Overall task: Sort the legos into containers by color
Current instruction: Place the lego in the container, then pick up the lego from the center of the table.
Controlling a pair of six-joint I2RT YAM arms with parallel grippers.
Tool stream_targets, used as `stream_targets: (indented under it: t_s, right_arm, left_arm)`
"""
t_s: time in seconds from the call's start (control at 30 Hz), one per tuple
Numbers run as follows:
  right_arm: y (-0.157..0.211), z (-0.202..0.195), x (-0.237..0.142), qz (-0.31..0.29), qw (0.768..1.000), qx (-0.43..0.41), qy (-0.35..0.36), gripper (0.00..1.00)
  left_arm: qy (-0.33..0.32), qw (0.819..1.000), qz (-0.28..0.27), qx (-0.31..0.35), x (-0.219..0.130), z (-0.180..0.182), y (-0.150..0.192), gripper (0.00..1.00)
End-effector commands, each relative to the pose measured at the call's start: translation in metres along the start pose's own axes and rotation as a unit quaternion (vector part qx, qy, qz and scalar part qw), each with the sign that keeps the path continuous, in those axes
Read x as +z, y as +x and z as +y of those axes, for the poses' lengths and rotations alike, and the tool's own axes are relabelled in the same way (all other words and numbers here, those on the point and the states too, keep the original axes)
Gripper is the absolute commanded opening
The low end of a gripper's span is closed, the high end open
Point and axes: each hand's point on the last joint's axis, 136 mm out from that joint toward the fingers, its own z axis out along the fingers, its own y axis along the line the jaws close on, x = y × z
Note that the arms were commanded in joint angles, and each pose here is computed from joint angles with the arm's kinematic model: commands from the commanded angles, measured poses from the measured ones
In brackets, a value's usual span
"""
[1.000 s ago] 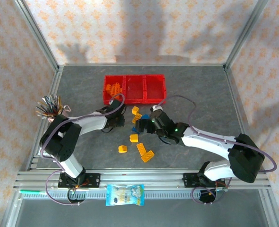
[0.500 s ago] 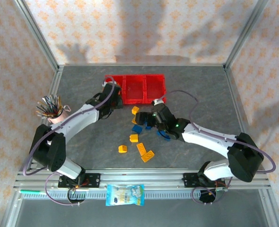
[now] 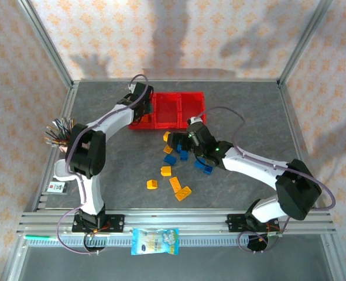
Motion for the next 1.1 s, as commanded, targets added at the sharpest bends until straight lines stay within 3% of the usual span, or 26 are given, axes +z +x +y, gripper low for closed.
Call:
stream_targets:
  t_s: [0.0,0.13,0.3,0.53,0.87,1.07]
  right_arm:
    - [-0.013,0.001,0.000,-0.012,1.000,-0.013,0.013,1.00]
    - [-0.014,-0.003,0.006,-0.002,0.999,-0.032,0.037,1.00]
    - [-0.015,-0.003,0.022,0.026,0.995,-0.074,0.064,1.00]
    - [-0.011,-0.004,0.057,0.077,0.982,-0.139,0.099,0.96]
    - [0.007,-0.019,0.104,0.138,0.960,-0.194,0.144,0.84]
    - [0.013,-0.019,0.124,0.155,0.953,-0.216,0.144,0.76]
  left_arm:
    - [-0.018,1.000,-0.001,0.010,-0.001,0.006,-0.015,0.52]
    - [0.009,1.000,-0.012,0.004,-0.016,-0.001,-0.024,0.62]
    - [0.045,0.999,-0.008,-0.007,-0.049,0.001,-0.015,0.65]
    - [0.105,0.994,0.003,-0.035,-0.091,0.017,0.032,0.75]
    - [0.154,0.985,0.019,-0.074,-0.129,0.041,0.091,0.99]
    - [0.154,0.981,0.019,-0.115,-0.134,0.054,0.110,0.99]
